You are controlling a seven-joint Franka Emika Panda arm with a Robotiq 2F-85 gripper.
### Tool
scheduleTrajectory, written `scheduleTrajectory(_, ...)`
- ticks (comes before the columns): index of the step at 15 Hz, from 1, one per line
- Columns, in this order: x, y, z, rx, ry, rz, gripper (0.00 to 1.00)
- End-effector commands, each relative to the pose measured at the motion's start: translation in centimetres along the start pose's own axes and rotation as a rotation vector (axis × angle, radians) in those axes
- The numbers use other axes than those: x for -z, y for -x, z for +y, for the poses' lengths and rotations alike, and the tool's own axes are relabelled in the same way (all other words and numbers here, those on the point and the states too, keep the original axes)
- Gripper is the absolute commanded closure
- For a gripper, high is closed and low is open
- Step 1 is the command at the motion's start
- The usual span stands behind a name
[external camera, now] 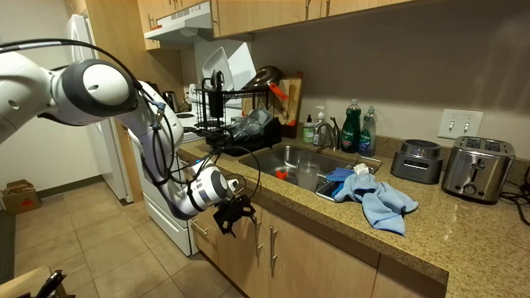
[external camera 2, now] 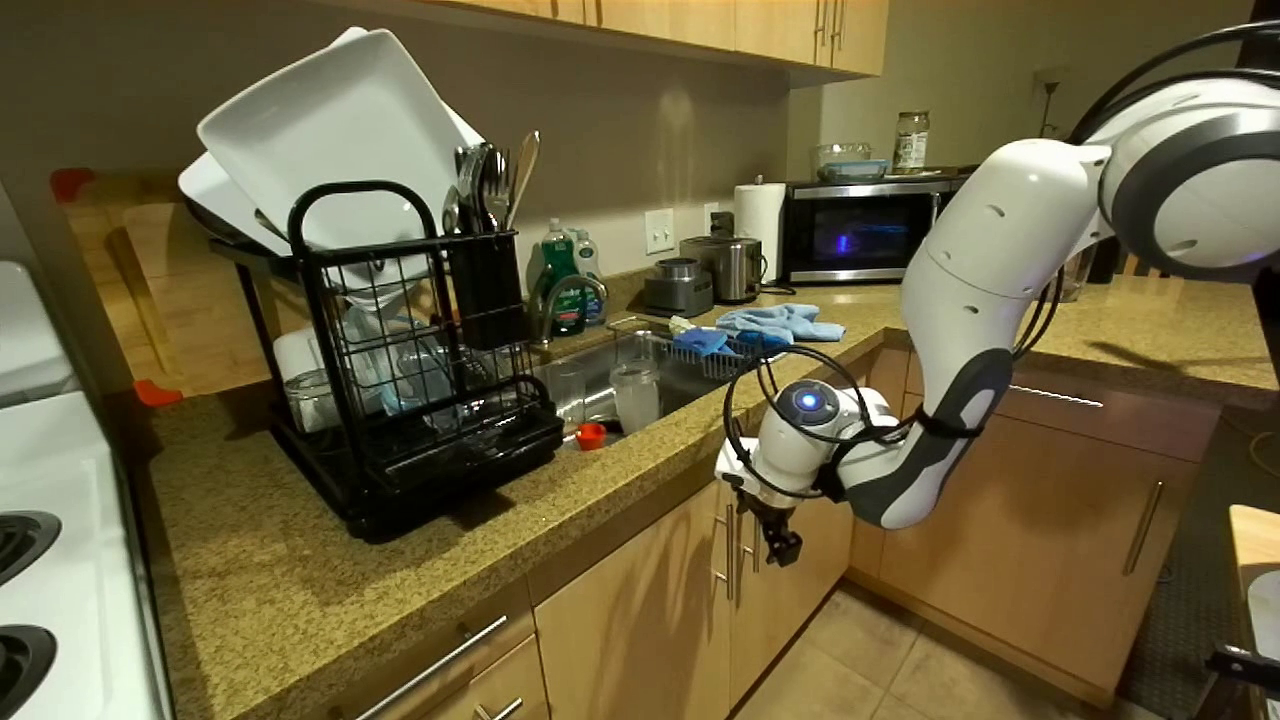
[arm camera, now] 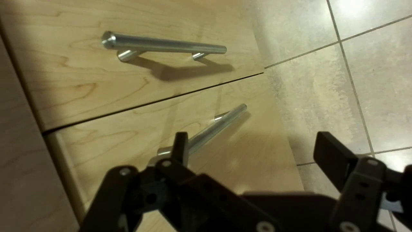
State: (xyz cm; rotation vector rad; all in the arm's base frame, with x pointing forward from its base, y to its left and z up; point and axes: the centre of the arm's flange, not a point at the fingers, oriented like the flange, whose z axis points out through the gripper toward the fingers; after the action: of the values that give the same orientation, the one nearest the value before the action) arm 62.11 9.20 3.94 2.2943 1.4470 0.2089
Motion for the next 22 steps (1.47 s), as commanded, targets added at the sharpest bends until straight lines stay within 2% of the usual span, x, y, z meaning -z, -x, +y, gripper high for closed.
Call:
scheduleTrajectory(1, 2.1, 1.2, 1.0, 0.007, 0.020, 0.031, 0.00)
scheduleTrajectory(8, 4.0, 1.3, 2.9, -0.003, 0.048, 0.059, 0.00)
scheduleTrajectory(16, 1.2, 1.6, 2.4, -0.015, 0.036, 0.030, 0.00)
scheduleTrajectory(22, 0.1, 1.2, 1.4, -0.025, 0.045, 0.061, 0.00)
